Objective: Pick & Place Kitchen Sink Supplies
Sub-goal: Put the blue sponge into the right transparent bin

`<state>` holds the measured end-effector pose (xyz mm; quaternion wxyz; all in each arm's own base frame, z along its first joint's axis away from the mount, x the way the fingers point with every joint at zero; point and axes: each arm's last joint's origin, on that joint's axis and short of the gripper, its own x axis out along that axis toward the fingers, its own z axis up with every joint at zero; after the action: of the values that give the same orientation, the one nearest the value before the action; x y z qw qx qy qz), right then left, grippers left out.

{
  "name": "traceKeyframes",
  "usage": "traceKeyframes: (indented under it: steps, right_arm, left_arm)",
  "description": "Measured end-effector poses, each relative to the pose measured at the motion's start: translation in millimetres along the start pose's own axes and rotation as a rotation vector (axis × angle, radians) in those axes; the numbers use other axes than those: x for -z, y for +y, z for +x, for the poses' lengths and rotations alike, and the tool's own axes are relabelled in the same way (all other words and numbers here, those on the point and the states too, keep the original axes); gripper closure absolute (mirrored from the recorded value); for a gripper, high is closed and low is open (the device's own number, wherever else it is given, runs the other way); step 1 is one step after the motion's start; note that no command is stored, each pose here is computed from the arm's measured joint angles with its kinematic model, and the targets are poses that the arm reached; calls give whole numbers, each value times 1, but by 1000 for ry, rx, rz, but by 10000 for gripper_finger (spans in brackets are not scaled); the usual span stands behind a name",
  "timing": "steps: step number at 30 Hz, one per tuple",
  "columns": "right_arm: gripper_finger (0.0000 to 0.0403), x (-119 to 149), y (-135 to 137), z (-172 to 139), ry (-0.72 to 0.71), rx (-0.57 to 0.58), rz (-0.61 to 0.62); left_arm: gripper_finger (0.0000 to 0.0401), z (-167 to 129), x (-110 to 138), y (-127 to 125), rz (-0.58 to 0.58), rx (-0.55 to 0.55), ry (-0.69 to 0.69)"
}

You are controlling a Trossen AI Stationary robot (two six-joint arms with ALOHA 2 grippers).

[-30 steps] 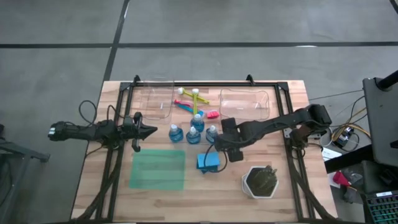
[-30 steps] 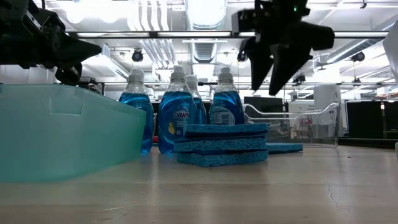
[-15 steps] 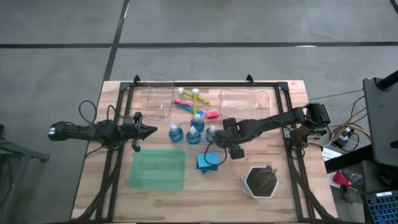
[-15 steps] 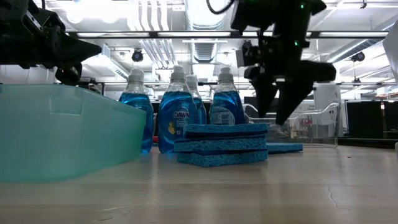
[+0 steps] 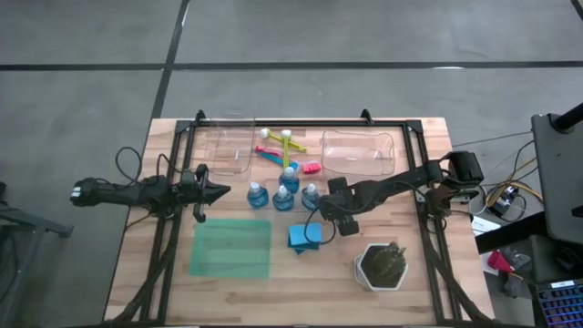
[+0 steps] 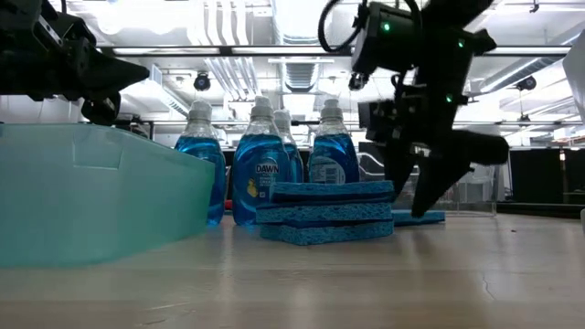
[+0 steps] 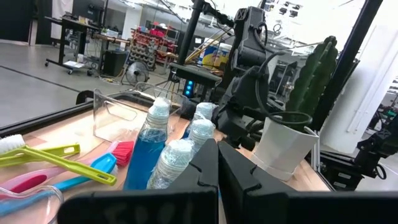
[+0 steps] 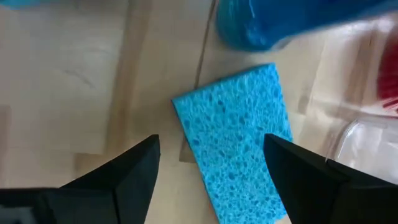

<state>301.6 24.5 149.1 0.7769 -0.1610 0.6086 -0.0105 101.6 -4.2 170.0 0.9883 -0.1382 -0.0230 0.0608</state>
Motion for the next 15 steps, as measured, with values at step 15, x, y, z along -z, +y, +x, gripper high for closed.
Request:
traceKeyframes:
  steps: [15]
  right_arm:
    - [254, 7, 4, 18, 11, 71, -14]
  left_arm:
    - [401, 0, 0, 0, 0, 0, 0]
